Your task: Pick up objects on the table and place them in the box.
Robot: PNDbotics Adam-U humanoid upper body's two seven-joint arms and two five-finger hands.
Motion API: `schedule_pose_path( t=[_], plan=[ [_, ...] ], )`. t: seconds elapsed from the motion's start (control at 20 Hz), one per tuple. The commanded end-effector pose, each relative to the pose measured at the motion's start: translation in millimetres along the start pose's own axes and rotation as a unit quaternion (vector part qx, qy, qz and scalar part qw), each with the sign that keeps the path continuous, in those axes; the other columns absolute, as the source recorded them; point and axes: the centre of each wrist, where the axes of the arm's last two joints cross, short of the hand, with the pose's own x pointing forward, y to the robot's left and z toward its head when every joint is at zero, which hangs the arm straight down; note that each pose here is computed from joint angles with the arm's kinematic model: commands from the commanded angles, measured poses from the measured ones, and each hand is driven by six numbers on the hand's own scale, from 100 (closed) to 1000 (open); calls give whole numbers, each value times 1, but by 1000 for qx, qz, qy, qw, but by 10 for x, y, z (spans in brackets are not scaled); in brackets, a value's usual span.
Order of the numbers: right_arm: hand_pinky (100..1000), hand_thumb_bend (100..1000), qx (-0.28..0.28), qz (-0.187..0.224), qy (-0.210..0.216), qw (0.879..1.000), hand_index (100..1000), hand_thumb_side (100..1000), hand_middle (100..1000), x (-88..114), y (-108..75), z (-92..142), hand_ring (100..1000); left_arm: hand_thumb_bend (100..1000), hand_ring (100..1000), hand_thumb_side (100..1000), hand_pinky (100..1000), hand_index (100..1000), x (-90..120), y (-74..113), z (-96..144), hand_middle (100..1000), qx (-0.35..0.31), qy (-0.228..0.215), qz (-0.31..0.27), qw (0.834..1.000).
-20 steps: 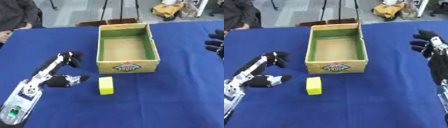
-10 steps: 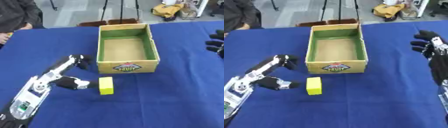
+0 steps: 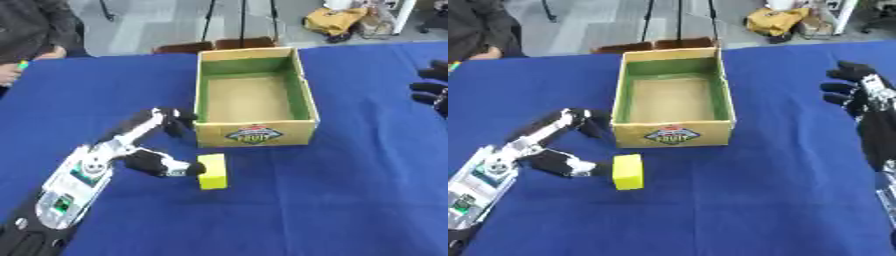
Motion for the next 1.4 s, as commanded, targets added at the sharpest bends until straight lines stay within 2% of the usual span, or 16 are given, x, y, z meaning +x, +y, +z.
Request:
schedule_pose_path(
  t=[0.05, 0.9, 1.4],
  plan=[
    [801, 100, 3, 8, -16, 1000, 870, 855, 777, 106, -40, -47, 772, 763, 688, 529, 755, 875, 45, 33, -64, 722, -7, -3, -16, 1000],
    [800, 100, 4, 7, -15, 1000, 870, 855, 777, 100, -31, -45, 772, 745, 697, 520, 765, 878, 14, -123, -266, 730, -36, 8, -56, 998],
    [800, 100, 5, 6, -14, 1000, 870, 855, 777, 96, -25, -43, 772, 745, 705, 511, 772, 884, -42, -199, -407, 737, -54, 20, -102, 993]
  ],
)
